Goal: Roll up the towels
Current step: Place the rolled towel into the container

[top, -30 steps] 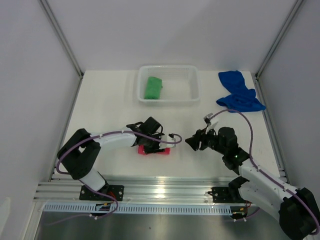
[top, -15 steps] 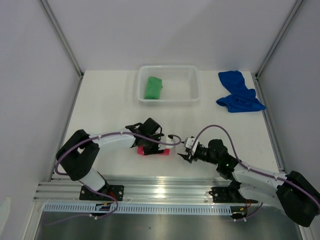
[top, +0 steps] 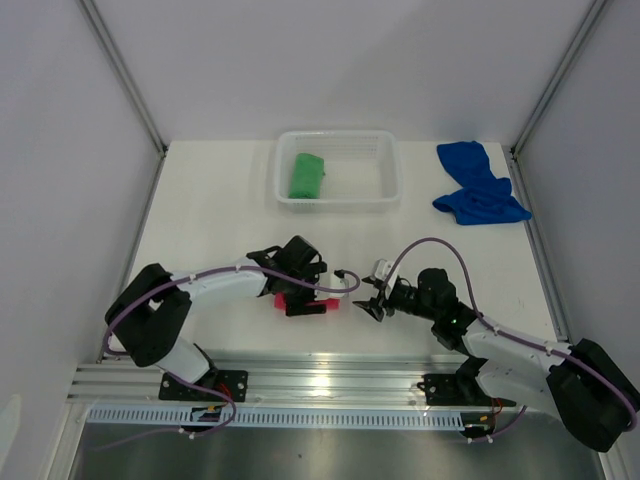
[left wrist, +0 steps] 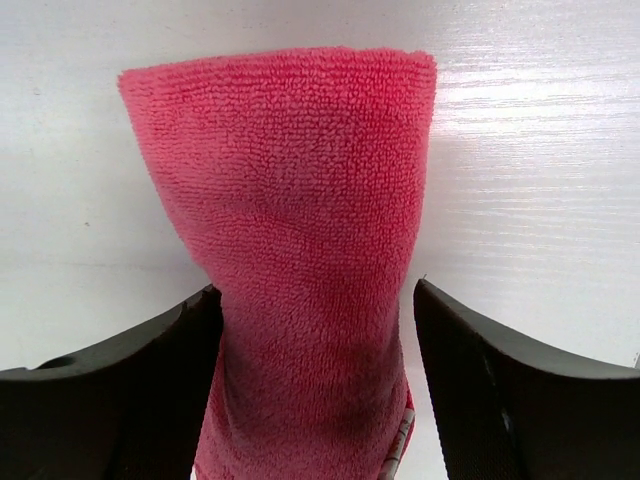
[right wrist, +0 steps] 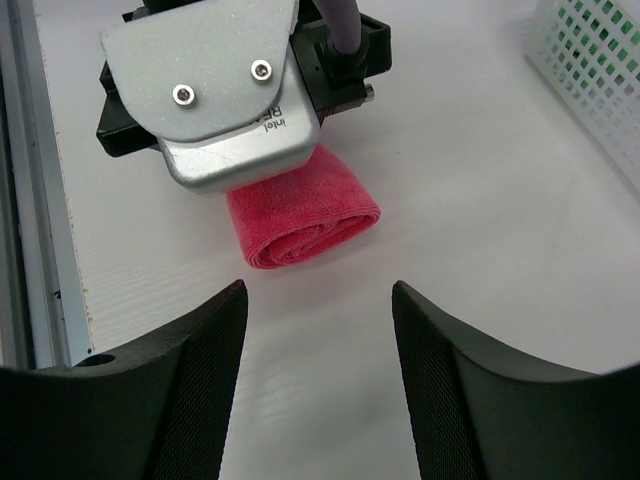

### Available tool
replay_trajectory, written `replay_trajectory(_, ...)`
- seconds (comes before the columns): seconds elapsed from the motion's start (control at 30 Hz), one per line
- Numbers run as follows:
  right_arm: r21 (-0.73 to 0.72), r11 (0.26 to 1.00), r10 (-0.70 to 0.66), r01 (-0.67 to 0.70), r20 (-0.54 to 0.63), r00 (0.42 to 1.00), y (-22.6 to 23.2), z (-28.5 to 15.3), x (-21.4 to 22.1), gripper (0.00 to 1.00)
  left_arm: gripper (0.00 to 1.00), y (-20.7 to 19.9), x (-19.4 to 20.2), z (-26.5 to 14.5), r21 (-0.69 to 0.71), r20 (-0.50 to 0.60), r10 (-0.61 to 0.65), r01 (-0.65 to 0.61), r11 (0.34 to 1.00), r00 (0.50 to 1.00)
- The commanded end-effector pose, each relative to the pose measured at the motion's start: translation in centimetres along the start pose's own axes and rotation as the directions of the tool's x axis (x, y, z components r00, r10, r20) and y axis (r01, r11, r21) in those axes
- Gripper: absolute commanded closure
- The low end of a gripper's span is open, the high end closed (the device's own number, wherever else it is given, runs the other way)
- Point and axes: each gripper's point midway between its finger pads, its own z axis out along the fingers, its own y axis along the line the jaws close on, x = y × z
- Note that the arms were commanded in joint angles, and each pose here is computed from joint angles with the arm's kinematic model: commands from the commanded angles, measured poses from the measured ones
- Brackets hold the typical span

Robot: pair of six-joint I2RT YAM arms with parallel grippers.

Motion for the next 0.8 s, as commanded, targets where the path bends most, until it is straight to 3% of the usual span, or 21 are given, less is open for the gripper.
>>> replay_trajectory(0.0,-0.016,1.0,0.011,-0.011,0.015,1.0,-0.1,0.4,-1.2,0.37,0.21,0.5,-1.1,-1.3,-0.021,0.036,0.029,-0.028,0.999,0.999)
replay_trajectory(0.27,0.002,0.999,0.04,-0.04,0.007,0.999,-0.5,0.5,-1.4,0.37,0.14,0.6,-1.7,-2.3,-0.023,0.05,0.044,-0.043,0.999,0.998)
replay_trajectory(0.43,0.024,0.998,0.056,-0.056,-0.005,0.998,-1.1,0.1,-1.6,0.37,0.0,0.5,-3.0,-4.5,-0.032,0.094,0.053,-0.05,0.998,0.994)
replay_trajectory(0.53,0.046,0.996,0.072,-0.072,-0.01,0.997,-1.6,-0.1,-2.0,0.36,0.01,0.6,-3.7,-5.9,-0.062,0.122,0.06,-0.053,0.997,0.991)
replay_trajectory(0.63,0.062,0.994,0.09,-0.089,-0.006,0.996,-2.4,-0.1,-3.7,0.31,0.0,0.4,-3.9,-7.0,-0.075,0.138,0.031,-0.021,0.997,0.99)
replay_trajectory(0.77,-0.029,0.999,0.023,-0.025,-0.057,0.998,-2.0,1.0,-5.5,0.24,0.01,0.5,-3.8,-9.9,-0.115,0.201,-0.106,0.131,0.985,0.974)
